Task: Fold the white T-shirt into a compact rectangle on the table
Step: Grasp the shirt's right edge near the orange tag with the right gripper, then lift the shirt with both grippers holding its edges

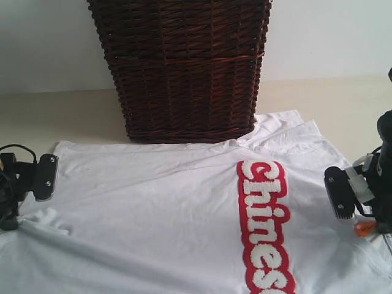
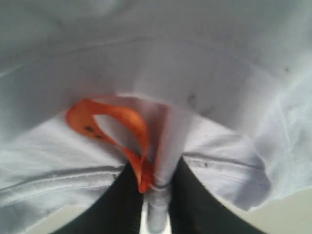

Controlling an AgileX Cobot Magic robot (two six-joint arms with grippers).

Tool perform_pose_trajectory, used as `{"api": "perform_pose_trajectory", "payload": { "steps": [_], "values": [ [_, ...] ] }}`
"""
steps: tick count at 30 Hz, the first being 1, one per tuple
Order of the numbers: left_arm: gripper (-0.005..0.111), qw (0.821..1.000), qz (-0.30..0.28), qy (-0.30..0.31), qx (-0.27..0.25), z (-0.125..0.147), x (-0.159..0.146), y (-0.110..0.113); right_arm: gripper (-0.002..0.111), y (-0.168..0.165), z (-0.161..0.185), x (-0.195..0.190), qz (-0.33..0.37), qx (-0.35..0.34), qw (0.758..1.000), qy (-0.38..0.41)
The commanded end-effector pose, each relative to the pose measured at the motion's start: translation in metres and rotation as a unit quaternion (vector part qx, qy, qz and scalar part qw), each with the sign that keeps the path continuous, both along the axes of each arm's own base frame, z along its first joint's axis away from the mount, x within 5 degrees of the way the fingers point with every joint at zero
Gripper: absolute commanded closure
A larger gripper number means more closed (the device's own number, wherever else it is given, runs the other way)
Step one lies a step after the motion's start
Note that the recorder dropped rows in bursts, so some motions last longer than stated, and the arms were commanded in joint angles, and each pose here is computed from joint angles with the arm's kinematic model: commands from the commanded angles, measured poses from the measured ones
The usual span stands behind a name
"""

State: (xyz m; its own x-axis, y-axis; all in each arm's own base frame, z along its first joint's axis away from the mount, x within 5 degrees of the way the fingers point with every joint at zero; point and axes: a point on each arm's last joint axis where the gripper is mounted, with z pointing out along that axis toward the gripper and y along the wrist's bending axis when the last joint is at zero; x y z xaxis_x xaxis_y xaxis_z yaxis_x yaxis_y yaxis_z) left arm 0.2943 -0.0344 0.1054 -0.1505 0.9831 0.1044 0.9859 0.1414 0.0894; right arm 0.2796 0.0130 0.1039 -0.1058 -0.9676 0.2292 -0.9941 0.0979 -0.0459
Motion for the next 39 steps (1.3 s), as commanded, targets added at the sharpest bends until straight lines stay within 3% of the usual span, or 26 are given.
{"api": "perform_pose_trajectory", "payload": {
  "steps": [1,15,22,27,33,39],
  "values": [
    [0.107,0.999,0.025,0.01,-0.024,-0.015,-0.005,-0.005,0.108,0.003,-0.026,0.003,0.004,0.025,1.0,-0.013],
    [0.107,0.999,0.022,-0.007,-0.027,-0.01,-0.002,-0.006,0.108,0.006,0.007,0.009,-0.012,0.049,0.995,-0.084],
    [0.107,0.996,0.051,-0.06,-0.038,0.03,-0.004,-0.005,0.108,0.009,0.064,0.006,-0.038,0.084,0.979,-0.179],
    [0.107,0.991,0.098,-0.086,-0.014,0.07,-0.017,0.003,0.108,0.008,0.118,-0.007,-0.071,0.102,0.968,-0.219],
    [0.107,0.961,0.227,-0.154,0.047,0.126,-0.047,0.025,0.108,0.004,0.18,-0.043,-0.097,0.129,0.938,-0.306],
    [0.107,0.913,0.326,-0.244,0.015,0.187,-0.096,0.037,0.108,-0.003,0.223,-0.091,-0.135,0.154,0.905,-0.373]
  ]
}}
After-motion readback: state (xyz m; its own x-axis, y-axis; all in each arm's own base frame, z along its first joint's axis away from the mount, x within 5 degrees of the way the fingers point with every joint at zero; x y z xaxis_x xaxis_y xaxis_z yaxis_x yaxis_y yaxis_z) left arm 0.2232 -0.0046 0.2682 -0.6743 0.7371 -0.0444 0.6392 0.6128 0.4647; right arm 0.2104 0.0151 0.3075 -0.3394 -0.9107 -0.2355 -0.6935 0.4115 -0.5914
